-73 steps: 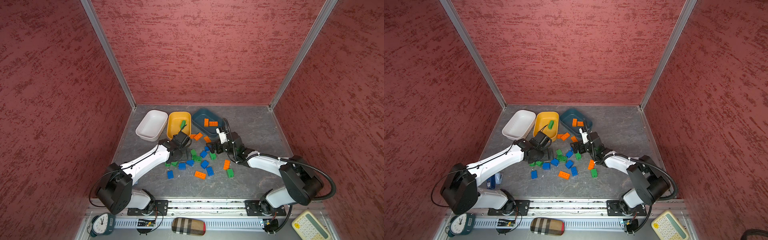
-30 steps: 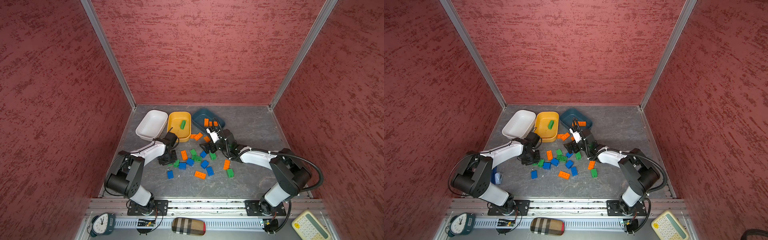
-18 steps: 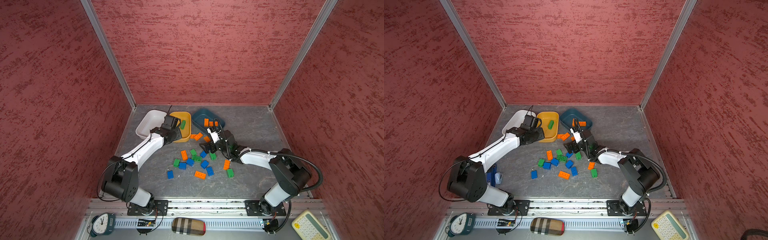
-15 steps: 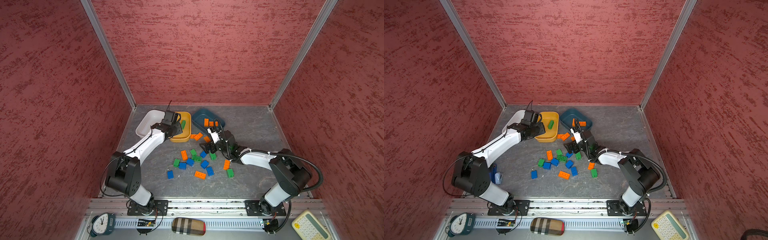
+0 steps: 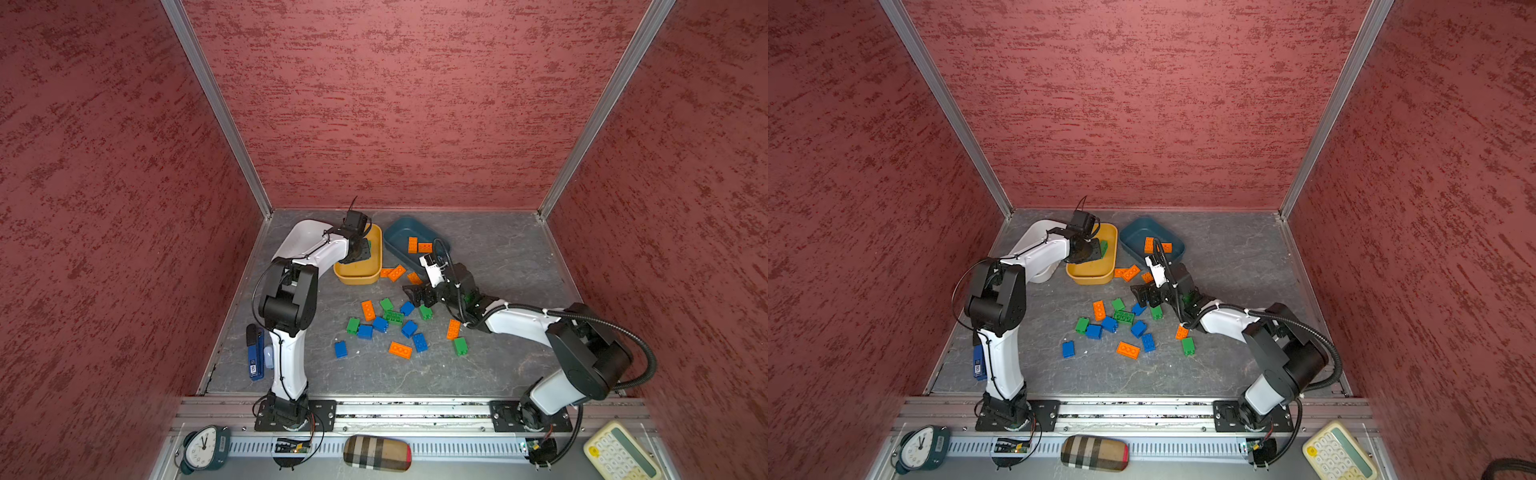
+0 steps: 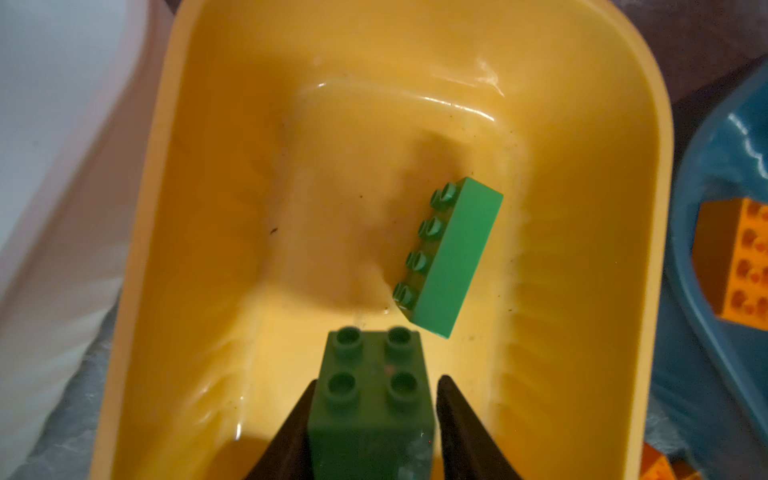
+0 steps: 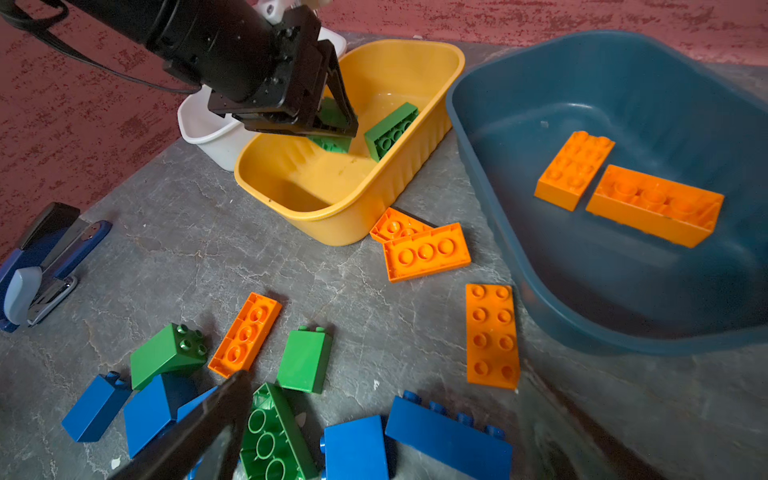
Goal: Sort the legos into containers by color
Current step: 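Carry the green brick into the yellow tub and release it with the left gripper, then move the left gripper back over the pile and grasp a blue brick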
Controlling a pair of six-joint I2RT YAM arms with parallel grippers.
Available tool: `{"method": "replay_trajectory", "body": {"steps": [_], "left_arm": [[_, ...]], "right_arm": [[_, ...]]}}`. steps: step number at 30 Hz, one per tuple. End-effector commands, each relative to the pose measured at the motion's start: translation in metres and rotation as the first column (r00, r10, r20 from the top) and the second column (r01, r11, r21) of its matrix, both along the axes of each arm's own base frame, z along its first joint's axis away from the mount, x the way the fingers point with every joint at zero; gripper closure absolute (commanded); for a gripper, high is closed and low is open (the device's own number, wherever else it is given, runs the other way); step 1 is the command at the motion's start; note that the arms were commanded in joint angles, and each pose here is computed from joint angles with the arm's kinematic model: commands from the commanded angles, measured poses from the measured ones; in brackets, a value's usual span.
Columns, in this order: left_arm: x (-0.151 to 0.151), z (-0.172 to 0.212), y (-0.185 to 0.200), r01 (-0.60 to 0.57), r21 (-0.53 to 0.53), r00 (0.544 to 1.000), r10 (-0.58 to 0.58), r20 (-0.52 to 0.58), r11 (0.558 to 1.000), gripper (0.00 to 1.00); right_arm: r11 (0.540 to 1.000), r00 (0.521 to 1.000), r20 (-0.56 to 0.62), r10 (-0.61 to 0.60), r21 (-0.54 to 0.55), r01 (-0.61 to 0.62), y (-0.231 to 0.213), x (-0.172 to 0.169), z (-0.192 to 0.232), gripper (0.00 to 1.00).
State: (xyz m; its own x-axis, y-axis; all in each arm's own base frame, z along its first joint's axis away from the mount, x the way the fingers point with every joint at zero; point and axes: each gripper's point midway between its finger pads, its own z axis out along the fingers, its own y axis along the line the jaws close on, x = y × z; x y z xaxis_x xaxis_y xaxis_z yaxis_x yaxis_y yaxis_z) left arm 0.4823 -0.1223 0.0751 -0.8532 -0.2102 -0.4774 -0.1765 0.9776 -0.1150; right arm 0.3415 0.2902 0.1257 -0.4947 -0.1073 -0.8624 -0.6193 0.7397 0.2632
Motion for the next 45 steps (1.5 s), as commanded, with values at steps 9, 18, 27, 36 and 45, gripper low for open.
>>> {"method": "replay_trajectory", "body": {"steps": [9,18,27,36,45], "left_arm": [[-0.025,0.071,-0.014,0.069,-0.035,0.991,-0.064,0.118,0.997,0.07],[-0.113,0.076,-0.020,0.074,0.057,0.995,-0.078,0.066,0.996,0.00],[-0.192,0.041,-0.036,0.090,-0.048,0.988,-0.095,-0.121,0.995,0.00],[-0.271,0.009,-0.058,0.158,-0.103,0.935,-0.182,-0.303,0.982,0.10],[-0.271,-0.032,-0.056,0.136,-0.031,0.912,-0.137,-0.387,0.990,0.27]], "right_arm": [[0.998,0.997,0.059,0.044,-0.055,-0.041,0.011,-0.001,0.005,0.01],[0.997,0.997,0.069,0.040,-0.075,-0.035,0.016,0.000,0.000,0.01],[0.996,0.997,0.080,-0.005,-0.093,0.012,0.010,0.005,-0.003,0.01],[0.990,0.992,0.094,-0.087,-0.100,0.097,-0.007,0.006,-0.006,0.01],[0.988,0.990,0.095,-0.108,-0.101,0.117,-0.007,0.012,-0.006,0.01]]}}
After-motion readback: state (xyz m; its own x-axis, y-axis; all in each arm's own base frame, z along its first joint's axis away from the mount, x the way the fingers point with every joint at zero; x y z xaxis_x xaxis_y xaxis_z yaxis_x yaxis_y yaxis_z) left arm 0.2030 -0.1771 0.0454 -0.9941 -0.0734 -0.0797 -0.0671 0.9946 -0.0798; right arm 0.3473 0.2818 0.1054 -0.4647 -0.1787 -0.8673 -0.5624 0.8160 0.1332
